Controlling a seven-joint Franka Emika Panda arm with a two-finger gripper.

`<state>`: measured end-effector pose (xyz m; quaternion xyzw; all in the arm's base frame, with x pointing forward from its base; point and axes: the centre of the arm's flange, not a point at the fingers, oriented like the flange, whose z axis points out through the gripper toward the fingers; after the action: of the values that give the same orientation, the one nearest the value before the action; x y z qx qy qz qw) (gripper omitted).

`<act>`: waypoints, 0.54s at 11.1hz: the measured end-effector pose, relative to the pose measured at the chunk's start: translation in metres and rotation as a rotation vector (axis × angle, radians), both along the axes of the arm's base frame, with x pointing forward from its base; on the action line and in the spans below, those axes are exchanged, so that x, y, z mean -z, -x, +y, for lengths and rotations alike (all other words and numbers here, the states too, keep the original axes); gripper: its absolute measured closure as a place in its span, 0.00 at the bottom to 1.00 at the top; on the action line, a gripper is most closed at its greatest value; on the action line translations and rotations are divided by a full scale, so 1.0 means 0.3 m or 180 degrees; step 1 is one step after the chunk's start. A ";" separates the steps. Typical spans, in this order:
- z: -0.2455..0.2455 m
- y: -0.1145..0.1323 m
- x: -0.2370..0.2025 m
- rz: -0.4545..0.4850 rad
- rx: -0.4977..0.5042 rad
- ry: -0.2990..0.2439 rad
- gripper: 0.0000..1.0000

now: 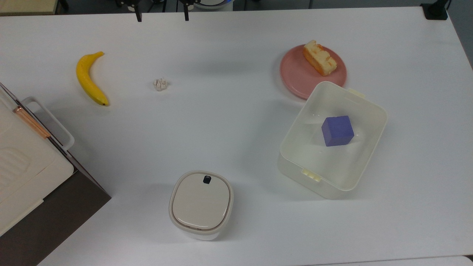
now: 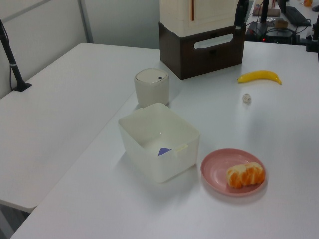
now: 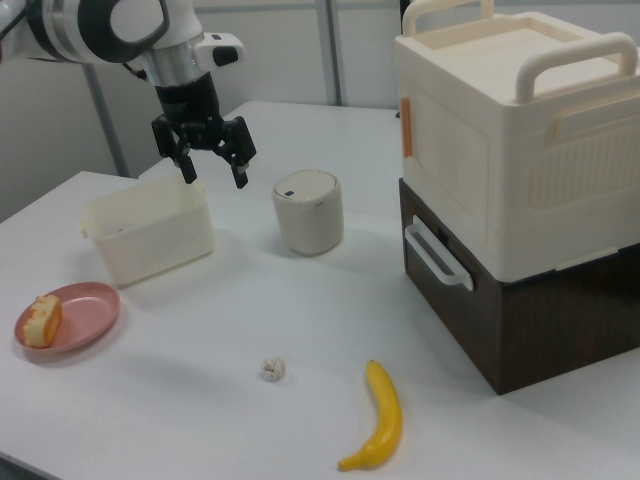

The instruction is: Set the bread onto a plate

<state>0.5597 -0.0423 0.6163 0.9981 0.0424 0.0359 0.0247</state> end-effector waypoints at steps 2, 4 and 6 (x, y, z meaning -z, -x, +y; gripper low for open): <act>0.007 0.000 0.000 -0.0003 0.0063 -0.0007 0.00; -0.002 0.000 0.000 -0.0008 0.0168 -0.0014 0.00; -0.015 0.001 0.000 -0.0009 0.0220 -0.0017 0.00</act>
<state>0.5594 -0.0468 0.6163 0.9990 0.0077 0.0366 0.0233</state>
